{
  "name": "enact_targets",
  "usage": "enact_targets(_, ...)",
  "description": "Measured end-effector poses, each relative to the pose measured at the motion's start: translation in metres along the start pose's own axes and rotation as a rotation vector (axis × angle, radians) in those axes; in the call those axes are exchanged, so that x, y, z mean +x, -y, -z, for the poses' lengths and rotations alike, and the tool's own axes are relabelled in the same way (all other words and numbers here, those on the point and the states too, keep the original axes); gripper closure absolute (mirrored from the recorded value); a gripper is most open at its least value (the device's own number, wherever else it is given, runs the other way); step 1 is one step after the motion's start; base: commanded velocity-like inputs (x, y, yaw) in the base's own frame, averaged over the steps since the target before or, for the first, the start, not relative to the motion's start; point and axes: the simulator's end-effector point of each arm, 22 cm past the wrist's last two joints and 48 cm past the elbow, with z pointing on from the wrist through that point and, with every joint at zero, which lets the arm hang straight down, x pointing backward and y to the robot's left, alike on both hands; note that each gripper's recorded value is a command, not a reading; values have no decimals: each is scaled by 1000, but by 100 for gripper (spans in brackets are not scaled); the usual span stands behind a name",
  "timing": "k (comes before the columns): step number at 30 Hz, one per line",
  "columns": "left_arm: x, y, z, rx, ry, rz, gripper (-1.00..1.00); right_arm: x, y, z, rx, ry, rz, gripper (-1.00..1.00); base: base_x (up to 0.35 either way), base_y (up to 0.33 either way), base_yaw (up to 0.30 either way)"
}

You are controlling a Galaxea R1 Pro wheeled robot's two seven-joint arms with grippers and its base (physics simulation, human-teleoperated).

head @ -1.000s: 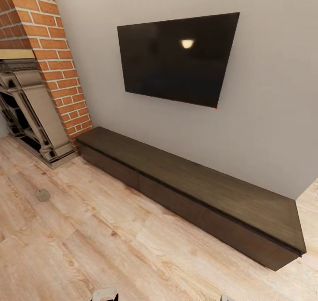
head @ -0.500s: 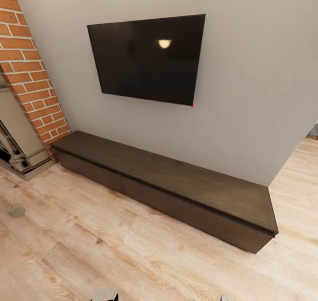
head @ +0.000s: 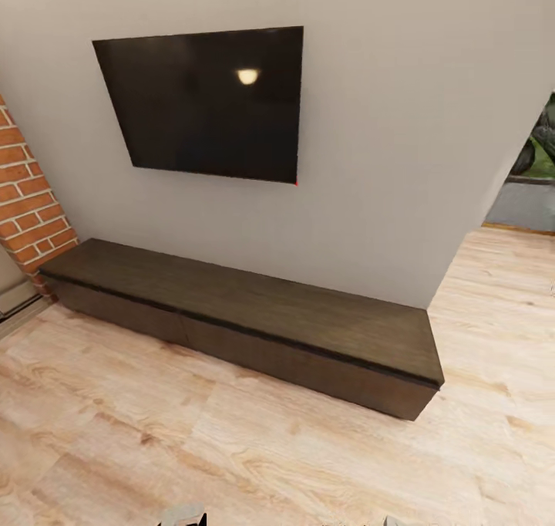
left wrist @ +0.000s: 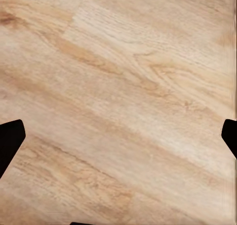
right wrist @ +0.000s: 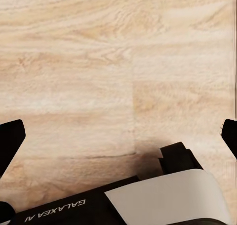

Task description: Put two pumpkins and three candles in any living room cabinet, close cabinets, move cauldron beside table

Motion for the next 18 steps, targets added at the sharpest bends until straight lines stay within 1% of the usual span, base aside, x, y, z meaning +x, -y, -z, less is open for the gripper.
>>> enact_targets(18, 3, 0, 0, 0, -5, 0, -100, 3, 0, -1, 1, -6, 0, -100, 0, 0, -278)
